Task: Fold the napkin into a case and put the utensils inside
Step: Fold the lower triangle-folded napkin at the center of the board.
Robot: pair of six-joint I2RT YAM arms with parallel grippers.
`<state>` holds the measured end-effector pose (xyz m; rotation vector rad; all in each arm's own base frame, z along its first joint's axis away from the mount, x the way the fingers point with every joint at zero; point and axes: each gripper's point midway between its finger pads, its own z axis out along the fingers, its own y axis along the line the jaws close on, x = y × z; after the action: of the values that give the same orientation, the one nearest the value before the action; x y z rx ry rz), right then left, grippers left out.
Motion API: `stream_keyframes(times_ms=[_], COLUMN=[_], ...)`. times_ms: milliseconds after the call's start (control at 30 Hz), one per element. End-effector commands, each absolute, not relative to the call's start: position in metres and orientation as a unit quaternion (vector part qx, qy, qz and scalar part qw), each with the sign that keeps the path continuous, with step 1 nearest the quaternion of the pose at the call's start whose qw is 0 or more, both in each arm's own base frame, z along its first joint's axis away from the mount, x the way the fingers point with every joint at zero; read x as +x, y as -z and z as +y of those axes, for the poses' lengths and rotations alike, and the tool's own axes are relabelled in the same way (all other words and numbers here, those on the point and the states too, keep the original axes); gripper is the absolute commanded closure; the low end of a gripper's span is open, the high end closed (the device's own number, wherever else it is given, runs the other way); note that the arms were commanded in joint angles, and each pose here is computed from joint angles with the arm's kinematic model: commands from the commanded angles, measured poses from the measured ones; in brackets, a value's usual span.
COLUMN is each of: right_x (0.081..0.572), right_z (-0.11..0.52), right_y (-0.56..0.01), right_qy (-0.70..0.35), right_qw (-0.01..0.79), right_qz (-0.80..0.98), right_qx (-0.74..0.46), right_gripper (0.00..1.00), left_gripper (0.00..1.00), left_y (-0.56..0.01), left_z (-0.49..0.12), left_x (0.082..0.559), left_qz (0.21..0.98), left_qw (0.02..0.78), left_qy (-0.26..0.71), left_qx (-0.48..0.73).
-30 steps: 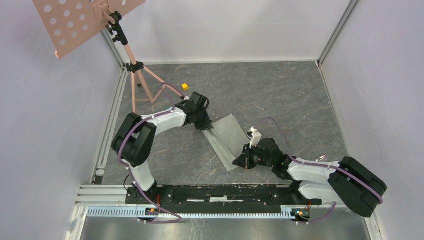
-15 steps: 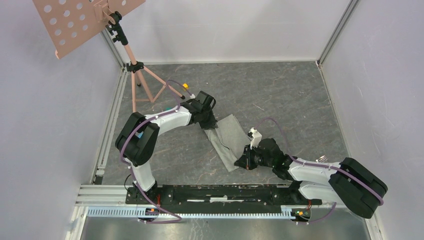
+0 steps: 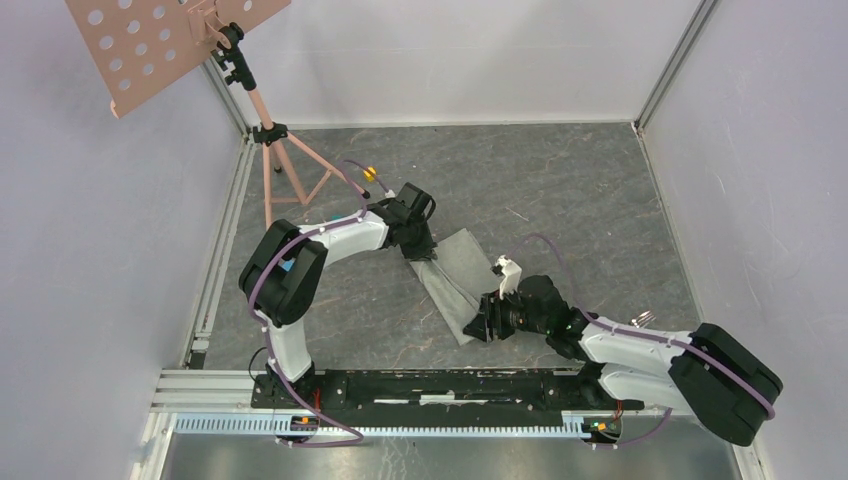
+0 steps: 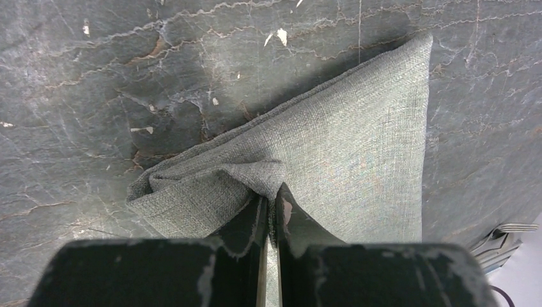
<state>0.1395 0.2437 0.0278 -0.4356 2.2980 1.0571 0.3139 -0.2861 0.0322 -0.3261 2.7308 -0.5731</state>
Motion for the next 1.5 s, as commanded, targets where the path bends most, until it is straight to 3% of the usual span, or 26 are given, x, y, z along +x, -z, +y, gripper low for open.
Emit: stream_keyframes(times_ms=[0, 100, 333, 467, 600, 767, 900, 1000, 1100, 1300, 1467], right_x=[0.166, 0.182, 0.189, 0.186, 0.183, 0.180, 0.178, 0.179, 0.180, 0.182, 0.182], right_z=[0.242, 0.241, 0.249, 0.249, 0.245, 0.233, 0.230, 0.229, 0.229, 0.232, 0.232], right_y=[-0.044, -0.051, -0.041, -0.037, -0.028, -0.018, -0.019, -0.021, -0.024, -0.027, -0.027], right_qy=[-0.344, -0.311, -0.308, -0.316, -0.313, -0.304, -0.310, -0.308, -0.310, -0.316, -0.317], right_qw=[0.338, 0.358, 0.341, 0.338, 0.327, 0.326, 0.331, 0.334, 0.337, 0.340, 0.339], right_qz=[0.851, 0.854, 0.865, 0.866, 0.876, 0.887, 0.885, 0.884, 0.883, 0.880, 0.880], right_qx=[-0.208, -0.216, -0.201, -0.190, -0.169, -0.122, -0.107, -0.105, -0.104, -0.101, -0.099], right_gripper=[0.34, 0.28, 0.33, 0.46, 0.68, 0.99, 1.00, 1.00, 1.00, 1.00, 1.00], left_gripper=[0.91, 0.92, 0.92, 0.92, 0.89, 0.70, 0.46, 0.39, 0.43, 0.74, 0.84], left_y=[-0.046, -0.048, -0.055, -0.055, -0.057, -0.076, -0.103, -0.115, -0.120, -0.107, -0.093], left_z=[-0.299, -0.300, -0.301, -0.307, -0.310, -0.317, -0.315, -0.303, -0.288, -0.278, -0.280], left_x=[0.319, 0.316, 0.316, 0.316, 0.318, 0.316, 0.309, 0.305, 0.303, 0.310, 0.316], left_qz=[0.955, 0.954, 0.952, 0.951, 0.950, 0.943, 0.935, 0.931, 0.927, 0.925, 0.929], left_qw=[0.177, 0.178, 0.181, 0.176, 0.174, 0.178, 0.188, 0.198, 0.201, 0.182, 0.173], left_qy=[0.222, 0.226, 0.233, 0.243, 0.248, 0.275, 0.296, 0.304, 0.312, 0.324, 0.317], left_qx=[-0.084, -0.082, -0.081, -0.080, -0.079, -0.064, -0.045, -0.043, -0.057, -0.075, -0.083])
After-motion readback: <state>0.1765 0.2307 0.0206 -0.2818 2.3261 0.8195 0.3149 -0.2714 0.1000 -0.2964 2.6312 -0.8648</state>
